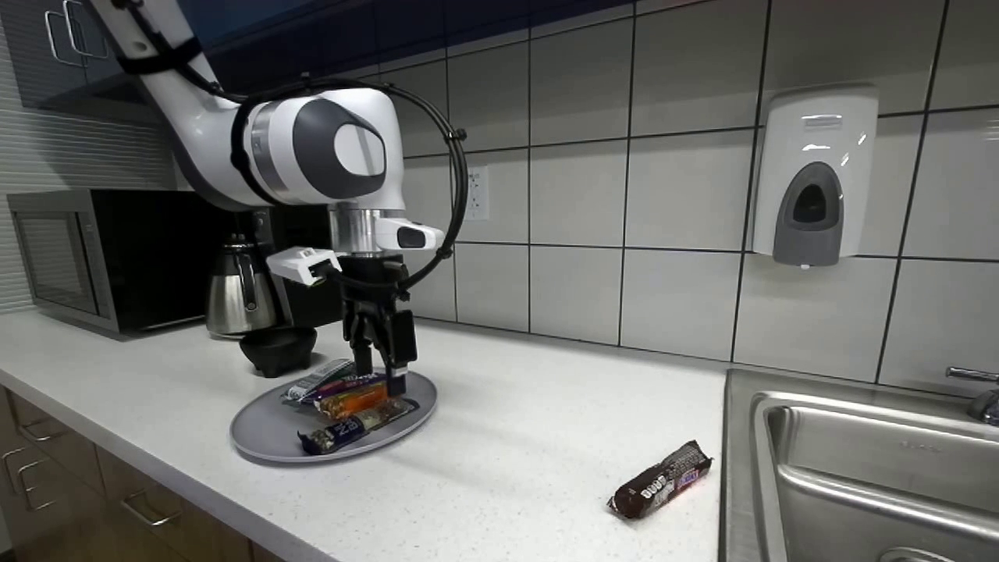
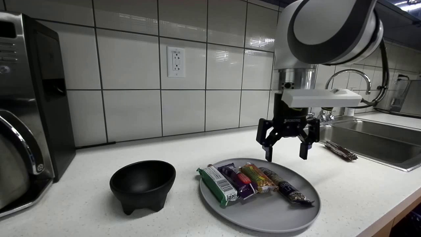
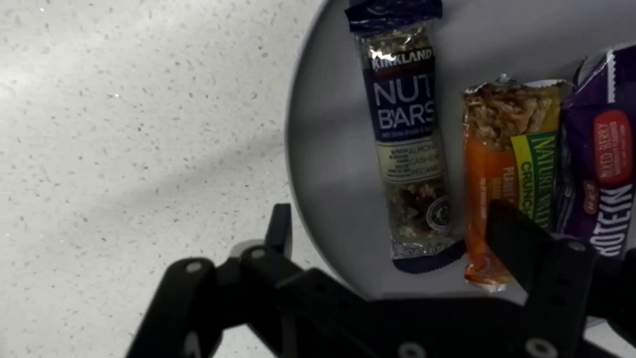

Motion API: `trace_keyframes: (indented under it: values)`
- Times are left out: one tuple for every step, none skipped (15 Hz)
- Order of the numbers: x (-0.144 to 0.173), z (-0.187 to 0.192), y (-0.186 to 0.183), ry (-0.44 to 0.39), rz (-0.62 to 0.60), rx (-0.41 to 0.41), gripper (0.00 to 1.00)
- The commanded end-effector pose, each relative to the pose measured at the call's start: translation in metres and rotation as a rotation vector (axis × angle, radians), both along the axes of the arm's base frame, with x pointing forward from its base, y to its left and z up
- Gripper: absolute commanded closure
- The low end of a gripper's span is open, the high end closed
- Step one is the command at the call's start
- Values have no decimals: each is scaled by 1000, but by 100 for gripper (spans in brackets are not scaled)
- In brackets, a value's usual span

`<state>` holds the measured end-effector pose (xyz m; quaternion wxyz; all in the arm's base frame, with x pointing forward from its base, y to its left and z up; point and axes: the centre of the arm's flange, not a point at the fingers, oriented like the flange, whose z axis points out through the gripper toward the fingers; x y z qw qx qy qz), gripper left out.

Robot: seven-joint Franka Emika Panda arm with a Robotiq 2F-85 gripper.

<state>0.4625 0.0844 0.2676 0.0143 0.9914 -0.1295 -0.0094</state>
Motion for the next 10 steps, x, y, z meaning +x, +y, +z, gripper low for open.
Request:
trace_keyframes:
  values:
    - [2,12,-21,3,-93,15,0]
    - [3,13,-26,1,-112,15,0]
    - [4,13,-31,-2,-127,15,0]
    - [5,14,-36,-4,-142,17,0]
    - [6,14,-40,-7,-154,17,0]
    - [7,15,-44,-11,-163,16,0]
    - [8,17,-48,-13,-170,18,0]
    - [10,18,-53,-18,-175,17,0]
    - [11,20,-57,-21,-179,17,0]
    - [12,21,-63,-24,-182,15,0]
